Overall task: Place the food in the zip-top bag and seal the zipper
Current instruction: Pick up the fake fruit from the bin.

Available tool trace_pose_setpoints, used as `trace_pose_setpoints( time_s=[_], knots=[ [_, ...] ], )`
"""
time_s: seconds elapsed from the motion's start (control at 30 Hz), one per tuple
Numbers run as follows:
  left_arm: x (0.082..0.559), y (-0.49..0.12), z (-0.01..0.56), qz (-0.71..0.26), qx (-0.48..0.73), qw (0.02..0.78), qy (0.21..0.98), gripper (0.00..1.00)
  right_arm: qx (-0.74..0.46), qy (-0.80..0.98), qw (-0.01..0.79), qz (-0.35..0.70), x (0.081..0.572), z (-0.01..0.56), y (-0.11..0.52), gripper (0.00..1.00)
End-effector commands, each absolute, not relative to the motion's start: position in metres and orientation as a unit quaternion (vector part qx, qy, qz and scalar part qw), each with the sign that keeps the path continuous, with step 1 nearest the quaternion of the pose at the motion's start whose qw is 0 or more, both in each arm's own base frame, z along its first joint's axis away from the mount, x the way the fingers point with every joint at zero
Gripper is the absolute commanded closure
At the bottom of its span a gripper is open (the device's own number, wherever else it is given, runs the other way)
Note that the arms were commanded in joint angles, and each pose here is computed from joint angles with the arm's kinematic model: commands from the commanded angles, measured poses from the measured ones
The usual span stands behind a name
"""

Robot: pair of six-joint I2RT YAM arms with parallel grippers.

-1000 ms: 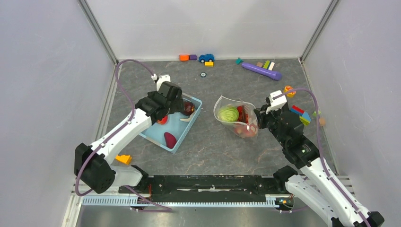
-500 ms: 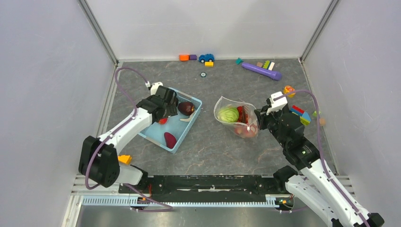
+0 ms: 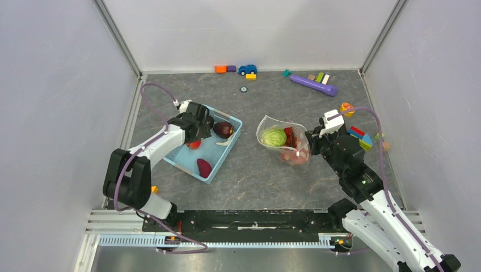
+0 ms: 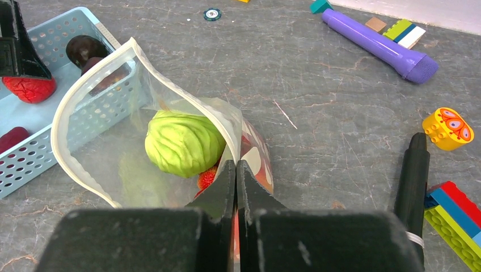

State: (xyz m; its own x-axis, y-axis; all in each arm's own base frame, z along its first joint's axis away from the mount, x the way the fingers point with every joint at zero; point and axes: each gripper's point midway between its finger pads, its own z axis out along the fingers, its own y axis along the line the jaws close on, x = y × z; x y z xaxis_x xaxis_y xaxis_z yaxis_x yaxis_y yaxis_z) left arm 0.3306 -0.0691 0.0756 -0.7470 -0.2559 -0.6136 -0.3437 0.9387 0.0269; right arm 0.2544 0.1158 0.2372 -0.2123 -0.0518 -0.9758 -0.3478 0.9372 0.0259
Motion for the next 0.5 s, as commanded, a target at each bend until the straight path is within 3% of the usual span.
trace_pose_setpoints(
  time_s=[0.0, 0.47],
  knots=[
    [0.343, -0.072, 0.071, 0.048, -0.184, 0.328, 0.925, 0.0, -0.124, 0.76, 0.628, 0.116, 0.258, 0.246, 0.114, 1.0],
    [0.34, -0.063, 0.05, 0.059, -0.194, 0.308, 0.93, 0.0, -0.122, 0.76, 0.629, 0.112, 0.258, 0.245, 0.112, 1.0]
  ],
)
